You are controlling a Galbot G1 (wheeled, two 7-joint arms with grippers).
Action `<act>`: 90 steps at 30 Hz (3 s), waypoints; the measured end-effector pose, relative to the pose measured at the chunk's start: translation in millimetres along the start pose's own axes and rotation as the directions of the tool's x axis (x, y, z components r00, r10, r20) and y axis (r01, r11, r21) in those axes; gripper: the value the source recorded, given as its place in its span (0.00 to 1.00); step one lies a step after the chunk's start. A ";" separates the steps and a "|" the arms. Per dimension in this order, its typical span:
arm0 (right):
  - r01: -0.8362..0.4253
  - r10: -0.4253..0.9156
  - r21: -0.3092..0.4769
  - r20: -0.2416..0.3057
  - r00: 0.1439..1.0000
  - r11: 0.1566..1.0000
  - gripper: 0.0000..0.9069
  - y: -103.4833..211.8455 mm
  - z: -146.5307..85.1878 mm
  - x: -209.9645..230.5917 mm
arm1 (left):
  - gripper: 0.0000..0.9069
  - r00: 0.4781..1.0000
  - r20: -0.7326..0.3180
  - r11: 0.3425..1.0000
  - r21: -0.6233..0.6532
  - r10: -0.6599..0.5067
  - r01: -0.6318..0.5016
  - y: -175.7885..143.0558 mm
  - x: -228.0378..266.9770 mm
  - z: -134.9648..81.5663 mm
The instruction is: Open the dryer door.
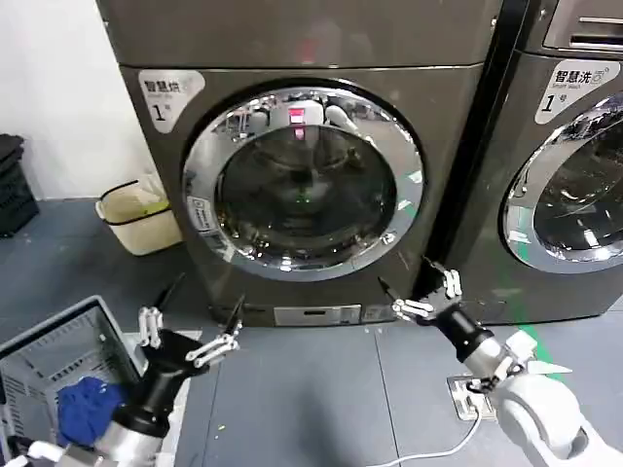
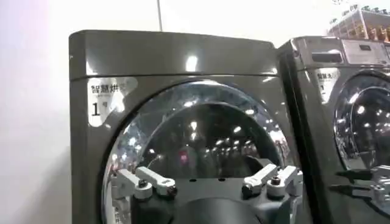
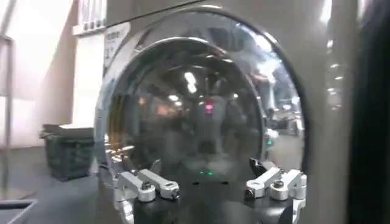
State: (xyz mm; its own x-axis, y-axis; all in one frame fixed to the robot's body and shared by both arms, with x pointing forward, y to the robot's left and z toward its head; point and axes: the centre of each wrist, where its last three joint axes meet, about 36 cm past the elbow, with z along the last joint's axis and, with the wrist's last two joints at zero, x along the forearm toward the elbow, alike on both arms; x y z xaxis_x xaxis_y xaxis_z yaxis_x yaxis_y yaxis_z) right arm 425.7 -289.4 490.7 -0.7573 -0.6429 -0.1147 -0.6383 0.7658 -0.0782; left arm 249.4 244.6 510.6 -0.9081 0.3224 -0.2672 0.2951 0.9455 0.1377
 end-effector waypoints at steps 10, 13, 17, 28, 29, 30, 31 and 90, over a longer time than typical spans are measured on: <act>0.075 -0.075 -0.015 0.006 0.997 0.997 1.00 -10.8 0.5 -50.3 | 1.00 1.000 -0.005 1.000 0.000 0.000 0.000 -0.8 0.7 0.7; 0.085 -0.085 -0.032 0.007 0.996 0.996 1.00 -13.8 1.8 -62.9 | 1.00 1.000 -0.006 1.000 0.000 0.000 0.000 -0.9 0.8 1.1; 0.103 -0.103 -0.054 0.010 0.995 0.993 1.00 -18.4 2.7 -81.7 | 1.00 1.000 -0.007 1.000 -0.002 -0.001 0.001 -0.8 0.7 1.4; 0.168 -0.168 -0.059 -0.008 0.986 0.984 1.00 -22.0 3.0 -131.8 | 1.00 1.000 -0.006 1.000 -0.005 -0.003 0.003 0.0 0.4 1.4; 0.174 -0.175 -0.058 -0.010 0.985 0.983 1.00 -21.2 3.2 -136.2 | 1.00 1.000 -0.006 1.000 -0.005 -0.003 0.003 0.0 0.4 1.6; 0.180 -0.181 -0.057 -0.011 0.983 0.982 1.00 -20.6 3.3 -140.1 | 1.00 1.000 -0.006 1.000 -0.005 -0.004 0.004 0.1 0.4 1.6; 0.184 -0.185 -0.057 -0.014 0.983 0.981 1.00 -20.5 3.8 -143.7 | 1.00 1.000 -0.006 1.000 -0.005 -0.004 0.004 0.2 0.3 1.7; 0.345 -0.350 -0.077 -0.064 0.935 0.935 1.00 66.8 -1.9 -285.6 | 1.00 1.000 -0.004 1.000 -0.001 -0.012 0.012 3.2 -2.8 6.5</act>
State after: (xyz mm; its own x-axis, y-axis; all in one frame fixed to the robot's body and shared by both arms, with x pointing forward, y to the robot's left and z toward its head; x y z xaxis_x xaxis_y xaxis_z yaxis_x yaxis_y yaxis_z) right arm 599.1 -54.6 520.1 -0.4932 -0.8698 -0.0169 -0.8690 0.4935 -0.0369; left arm 254.8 247.0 505.6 -0.9127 0.3111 -0.2649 0.2842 0.9491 0.1357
